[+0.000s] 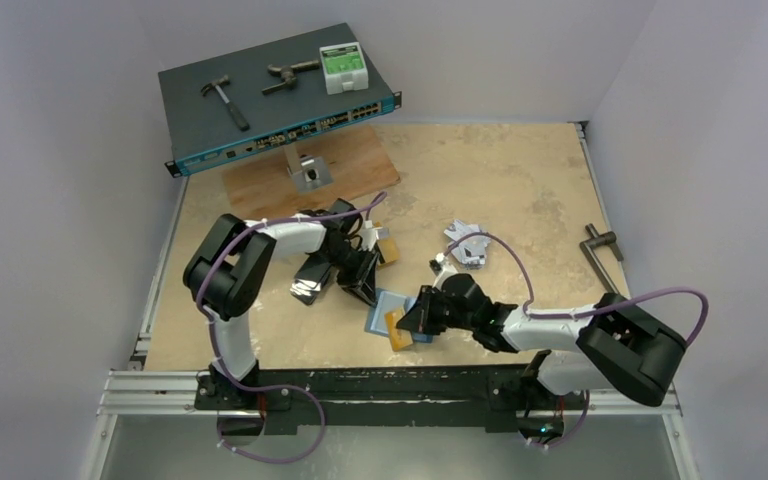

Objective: Put the credit cards into the card holder
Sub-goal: Turn over the card holder at the center of the board, then pick up the card holder from the center of the board.

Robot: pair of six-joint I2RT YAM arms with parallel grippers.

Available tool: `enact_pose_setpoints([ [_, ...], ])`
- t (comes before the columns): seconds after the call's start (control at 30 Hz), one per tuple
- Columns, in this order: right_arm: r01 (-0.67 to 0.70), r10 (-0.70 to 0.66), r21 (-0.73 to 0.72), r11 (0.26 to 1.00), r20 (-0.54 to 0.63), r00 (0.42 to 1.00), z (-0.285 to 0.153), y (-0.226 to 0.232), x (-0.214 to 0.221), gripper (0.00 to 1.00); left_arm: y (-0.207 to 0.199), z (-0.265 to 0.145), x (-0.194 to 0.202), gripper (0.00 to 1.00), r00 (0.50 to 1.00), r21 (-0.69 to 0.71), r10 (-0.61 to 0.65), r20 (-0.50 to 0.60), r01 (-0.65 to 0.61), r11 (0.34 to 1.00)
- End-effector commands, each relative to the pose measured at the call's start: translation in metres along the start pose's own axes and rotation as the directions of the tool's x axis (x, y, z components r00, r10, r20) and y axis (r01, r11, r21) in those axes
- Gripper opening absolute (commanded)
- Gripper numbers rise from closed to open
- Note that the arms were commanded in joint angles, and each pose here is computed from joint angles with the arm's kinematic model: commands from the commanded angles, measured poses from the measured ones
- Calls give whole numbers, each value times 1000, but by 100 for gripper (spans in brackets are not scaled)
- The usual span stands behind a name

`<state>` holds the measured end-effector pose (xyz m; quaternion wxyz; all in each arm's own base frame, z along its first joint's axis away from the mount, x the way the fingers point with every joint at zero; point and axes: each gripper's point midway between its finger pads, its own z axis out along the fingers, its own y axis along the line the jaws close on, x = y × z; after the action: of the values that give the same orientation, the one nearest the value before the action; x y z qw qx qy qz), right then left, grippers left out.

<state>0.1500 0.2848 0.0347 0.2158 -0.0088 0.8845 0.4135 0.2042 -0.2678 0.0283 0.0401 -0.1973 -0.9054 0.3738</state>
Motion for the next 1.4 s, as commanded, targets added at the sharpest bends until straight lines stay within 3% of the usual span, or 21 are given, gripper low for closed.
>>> enact_pose_setpoints([
  [0.0, -29, 29, -29, 999, 17, 999, 0, -2, 0, 0, -9, 4, -13, 7, 1000, 34, 1, 9, -1, 999],
  [0.07, -32, 33, -30, 999, 23, 999, -2, -3, 0, 0, -7, 6, -14, 0, 1000, 29, -4, 5, 4, 1000],
  [0.37, -40, 39, 5, 999, 102, 994, -35, -10, -15, 0, -8, 0, -17, 0, 1000, 14, 11, 19, -11, 1000],
  [0.6, -53, 46, 71, 996, 98, 994, -43, -31, -5, 0, -18, -6, -18, 0, 1000, 35, 8, 25, -9, 999],
  [0.73, -40, 34, 73, 997, 82, 996, -31, -34, -3, 0, -33, -7, -19, 13, 1000, 92, -4, 20, 2, 996],
  [0.87, -49, 44, 85, 995, 59, 997, -20, -40, 1, 0, -45, -6, -18, 39, 999, 176, -42, -2, 42, 984],
  [1.03, -54, 48, 112, 992, 58, 997, -21, -48, 4, 0, -44, -3, -9, 47, 998, 199, -61, -31, 66, 978],
  [1.07, -56, 49, 114, 992, 58, 997, -21, -48, 4, 0, -46, -3, -8, 59, 998, 208, -62, -31, 67, 976],
  [1.1, -59, 52, 117, 991, 59, 997, -22, -49, 5, 0, -47, -3, -7, 65, 997, 217, -68, -32, 73, 974],
  [1.37, -74, 66, 115, 991, 71, 995, -26, -44, 1, 0, -60, -15, -7, 68, 996, 292, -85, -31, 90, 952],
])
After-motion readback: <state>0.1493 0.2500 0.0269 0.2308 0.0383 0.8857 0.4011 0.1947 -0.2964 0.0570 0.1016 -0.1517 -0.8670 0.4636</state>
